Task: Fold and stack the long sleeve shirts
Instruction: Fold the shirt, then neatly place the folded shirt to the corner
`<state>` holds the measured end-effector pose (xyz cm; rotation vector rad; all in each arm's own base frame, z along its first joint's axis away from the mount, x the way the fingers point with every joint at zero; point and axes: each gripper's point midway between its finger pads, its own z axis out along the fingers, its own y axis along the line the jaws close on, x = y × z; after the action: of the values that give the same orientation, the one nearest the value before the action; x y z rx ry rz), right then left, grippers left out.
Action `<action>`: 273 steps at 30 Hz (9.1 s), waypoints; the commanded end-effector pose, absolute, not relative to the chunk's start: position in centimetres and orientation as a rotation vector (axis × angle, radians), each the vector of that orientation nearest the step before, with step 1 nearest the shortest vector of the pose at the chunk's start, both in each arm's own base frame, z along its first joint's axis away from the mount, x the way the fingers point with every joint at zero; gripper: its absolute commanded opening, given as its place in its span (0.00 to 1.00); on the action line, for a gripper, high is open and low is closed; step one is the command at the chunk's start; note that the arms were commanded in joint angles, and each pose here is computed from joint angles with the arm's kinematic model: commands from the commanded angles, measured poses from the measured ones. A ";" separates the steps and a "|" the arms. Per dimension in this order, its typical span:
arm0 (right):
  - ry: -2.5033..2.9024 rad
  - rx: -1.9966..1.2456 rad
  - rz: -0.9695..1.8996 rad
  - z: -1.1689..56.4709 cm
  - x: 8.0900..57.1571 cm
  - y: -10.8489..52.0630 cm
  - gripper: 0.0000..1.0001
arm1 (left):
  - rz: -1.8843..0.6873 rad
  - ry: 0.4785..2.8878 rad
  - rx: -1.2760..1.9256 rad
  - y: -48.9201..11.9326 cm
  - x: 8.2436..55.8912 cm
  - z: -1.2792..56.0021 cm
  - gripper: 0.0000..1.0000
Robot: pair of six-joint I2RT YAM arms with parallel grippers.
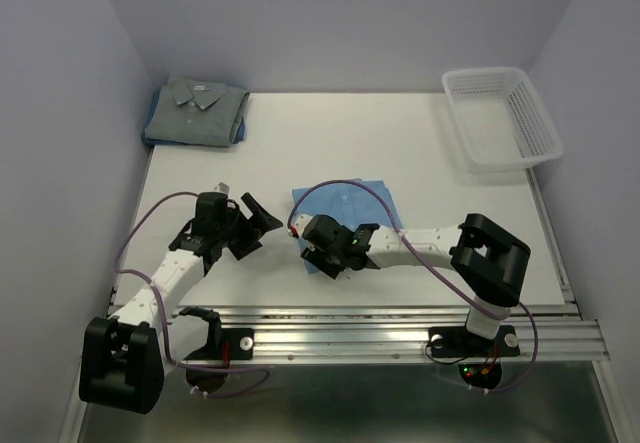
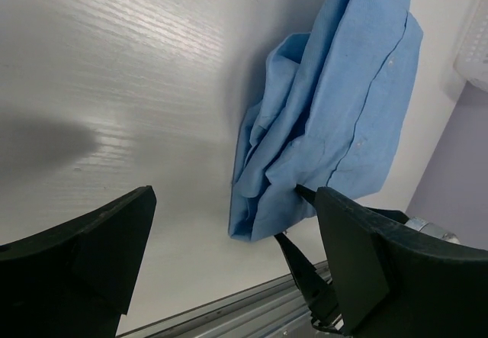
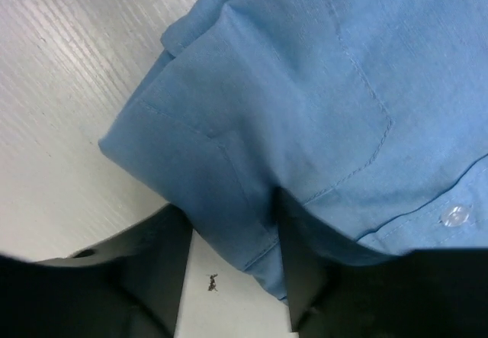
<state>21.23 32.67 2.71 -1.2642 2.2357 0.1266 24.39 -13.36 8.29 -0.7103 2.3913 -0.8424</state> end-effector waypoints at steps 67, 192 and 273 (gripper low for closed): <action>2.083 -1.036 0.455 8.6 21.3 37.0 0.08 | -0.792 2.683 -0.783 -18.3 20.4 7.2 0.99; 1.925 -0.476 0.212 19.8 21.8 21.7 1.00 | 1.315 2.197 0.239 -8.9 42.3 18.5 0.00; 2.490 -0.392 0.748 0.8 37.2 30.4 1.00 | -0.545 2.396 -0.330 -9.0 37.8 7.5 0.99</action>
<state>37.84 32.39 4.74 -0.4650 2.3729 0.7767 36.58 -8.20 7.37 -0.4357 2.4280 -0.4810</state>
